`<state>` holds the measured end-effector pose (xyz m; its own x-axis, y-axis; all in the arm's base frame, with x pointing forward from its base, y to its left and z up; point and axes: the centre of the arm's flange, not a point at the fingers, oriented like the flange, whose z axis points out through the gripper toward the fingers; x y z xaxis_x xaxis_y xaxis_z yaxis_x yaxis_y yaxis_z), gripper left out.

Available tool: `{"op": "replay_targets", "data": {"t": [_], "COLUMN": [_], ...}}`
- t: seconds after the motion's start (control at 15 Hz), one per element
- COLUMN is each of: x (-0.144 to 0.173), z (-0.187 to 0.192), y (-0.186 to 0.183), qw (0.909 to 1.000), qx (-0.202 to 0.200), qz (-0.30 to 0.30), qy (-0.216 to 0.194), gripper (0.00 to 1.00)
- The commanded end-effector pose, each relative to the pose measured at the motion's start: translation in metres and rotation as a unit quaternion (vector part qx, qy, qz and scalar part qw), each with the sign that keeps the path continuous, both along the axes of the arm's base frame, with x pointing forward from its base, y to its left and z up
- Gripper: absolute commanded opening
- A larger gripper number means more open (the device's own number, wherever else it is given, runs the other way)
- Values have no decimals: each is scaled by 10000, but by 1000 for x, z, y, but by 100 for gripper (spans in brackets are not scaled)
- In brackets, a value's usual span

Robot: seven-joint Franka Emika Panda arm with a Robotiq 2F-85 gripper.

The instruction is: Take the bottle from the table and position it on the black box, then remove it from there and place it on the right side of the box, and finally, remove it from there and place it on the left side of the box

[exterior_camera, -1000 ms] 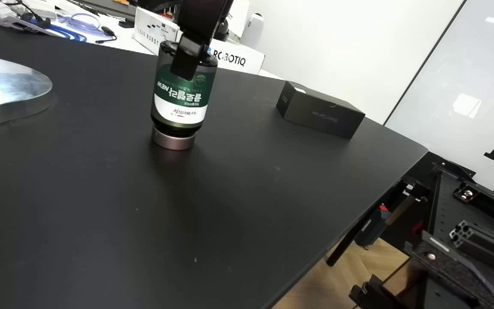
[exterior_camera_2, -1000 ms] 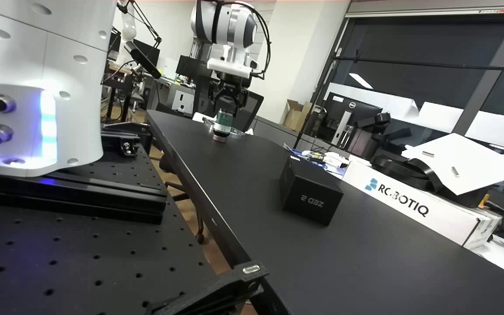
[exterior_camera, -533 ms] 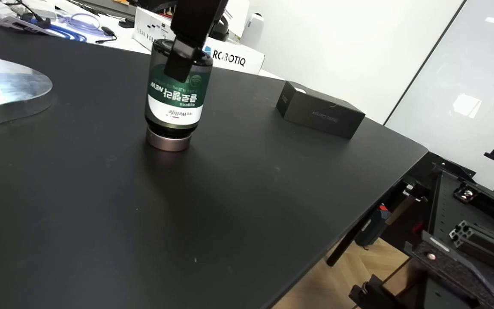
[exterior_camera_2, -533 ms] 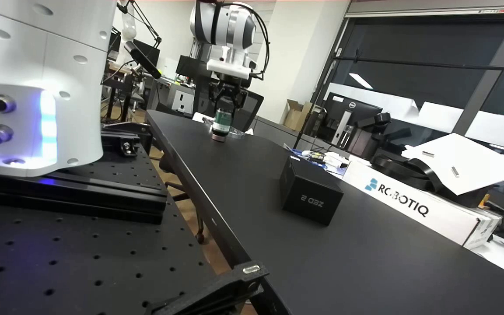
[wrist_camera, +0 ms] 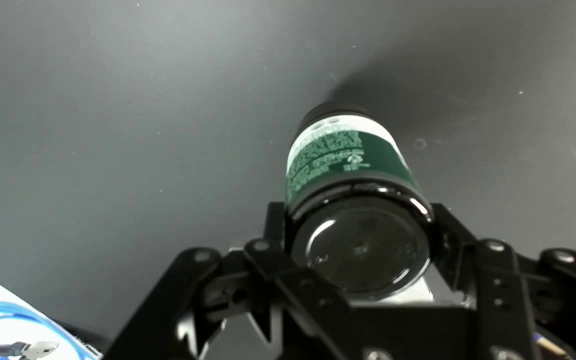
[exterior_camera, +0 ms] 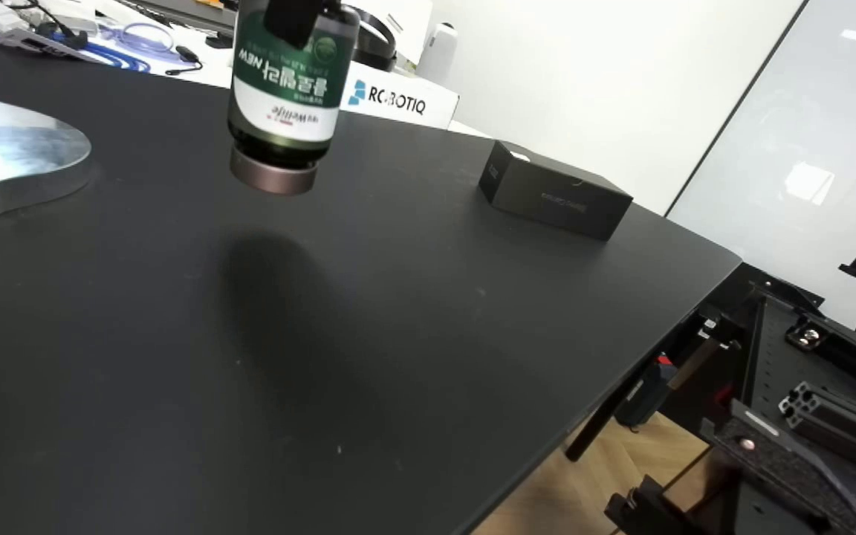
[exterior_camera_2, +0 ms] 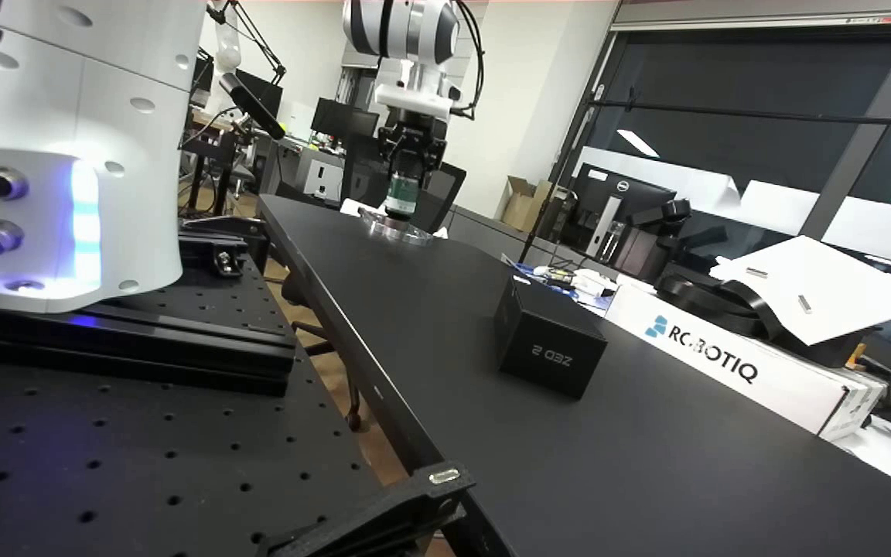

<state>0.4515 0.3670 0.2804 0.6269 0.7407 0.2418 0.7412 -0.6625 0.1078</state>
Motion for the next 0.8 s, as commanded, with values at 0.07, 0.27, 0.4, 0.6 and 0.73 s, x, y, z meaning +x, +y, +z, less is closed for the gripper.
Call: {"op": "replay_targets", "data": {"t": [0.07, 0.27, 0.4, 0.6, 0.73], "x": [8, 18, 25, 39, 51], "z": [60, 77, 82, 86, 86], "y": [-21, -39, -51, -76, -98], "qw": [9999, 10000, 10000, 9998, 9995], "qx": [40, 66, 66, 35, -33], "qz": [2, -31, -48, -131, -216], "qy": [-117, -65, 26, 170, 231], "gripper": [45, 45, 45, 45, 45]}}
